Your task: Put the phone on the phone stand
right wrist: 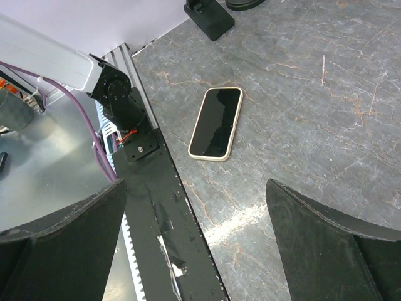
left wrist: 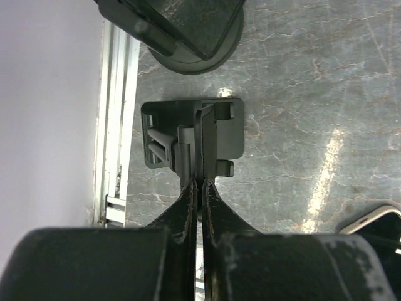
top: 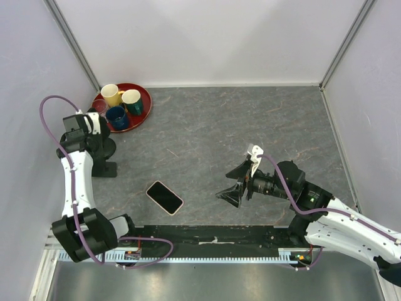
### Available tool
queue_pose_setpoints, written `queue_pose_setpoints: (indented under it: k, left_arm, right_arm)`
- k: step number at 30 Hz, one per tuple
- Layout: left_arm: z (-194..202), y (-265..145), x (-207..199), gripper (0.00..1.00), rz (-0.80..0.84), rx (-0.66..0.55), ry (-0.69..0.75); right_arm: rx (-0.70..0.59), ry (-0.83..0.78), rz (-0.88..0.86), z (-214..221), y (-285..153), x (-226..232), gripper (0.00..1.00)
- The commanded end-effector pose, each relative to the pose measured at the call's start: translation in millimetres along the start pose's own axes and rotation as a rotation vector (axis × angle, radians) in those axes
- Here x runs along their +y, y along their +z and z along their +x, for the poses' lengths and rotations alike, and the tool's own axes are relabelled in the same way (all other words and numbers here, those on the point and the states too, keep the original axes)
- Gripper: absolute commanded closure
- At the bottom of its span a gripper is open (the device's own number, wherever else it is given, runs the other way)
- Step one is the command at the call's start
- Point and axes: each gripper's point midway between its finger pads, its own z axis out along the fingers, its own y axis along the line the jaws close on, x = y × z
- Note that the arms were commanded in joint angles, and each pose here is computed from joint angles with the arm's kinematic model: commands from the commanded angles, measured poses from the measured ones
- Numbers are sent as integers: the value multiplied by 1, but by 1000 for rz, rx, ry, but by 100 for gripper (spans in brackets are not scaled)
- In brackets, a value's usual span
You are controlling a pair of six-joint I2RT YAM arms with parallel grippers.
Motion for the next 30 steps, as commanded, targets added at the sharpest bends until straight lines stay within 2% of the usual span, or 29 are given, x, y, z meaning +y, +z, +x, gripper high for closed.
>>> queue_pose_setpoints:
  k: [1,2,3,5,6,10,12,14,15,16,17,18,20,22,26,27,30]
  left_arm:
    - [2,8,17,98,-80,33,50]
    - [2,8,20,95,-94,29,47]
    - [2,9,22,85,-105,27,42]
    - [3,9,29,77,-151,27,38]
    - [-1,9,33,63,-176,8,34]
    - [-1,8,39,58,-217,-7,26]
    - [-4,7,41,48,-232,-16,19]
    - [-6,4,46,43,-262,-26,6]
    - [-7,-1,51,42,-302,-35,-18]
    - [-9,-6,55,38,-331,-46,-42]
    - [-13,-13,60,29,-361,-67,-71]
    - [-14,-21,65,27,-402,-92,-143]
    - [-20,-46,63,27,-402,-164,-233]
    - [-24,-63,47,31,-321,-245,-329]
    - [-6,-60,-7,44,-55,-219,-422]
    - [0,-52,-34,58,69,-194,-474]
    - [-2,-48,-55,60,172,-165,-543]
  right_arm:
    - [-51,-22,-9,-12,0,3,2]
    - [-53,-21,-8,-12,0,3,2]
    - [-52,-22,-8,-12,0,3,2]
    - [-51,-22,-9,-12,0,3,2]
    - [-49,-21,-7,-11,0,2,2]
    - [-44,-21,-8,-11,1,3,2]
    - [-39,-18,-3,-10,2,1,2]
    - [-31,-17,-1,-9,3,1,2]
    - [-29,-19,0,-9,3,0,2]
    - [-25,-17,0,-8,4,0,2]
    - [-16,-16,3,-6,6,-1,2]
    - [-15,-14,4,-7,7,-1,2]
    - [-4,-12,9,-5,9,-3,2]
    - [1,-12,11,-6,11,-3,2]
    - [20,-10,25,-4,16,-7,2]
    - [24,-10,32,-4,16,-8,2]
    - [28,-9,44,-2,18,-12,2]
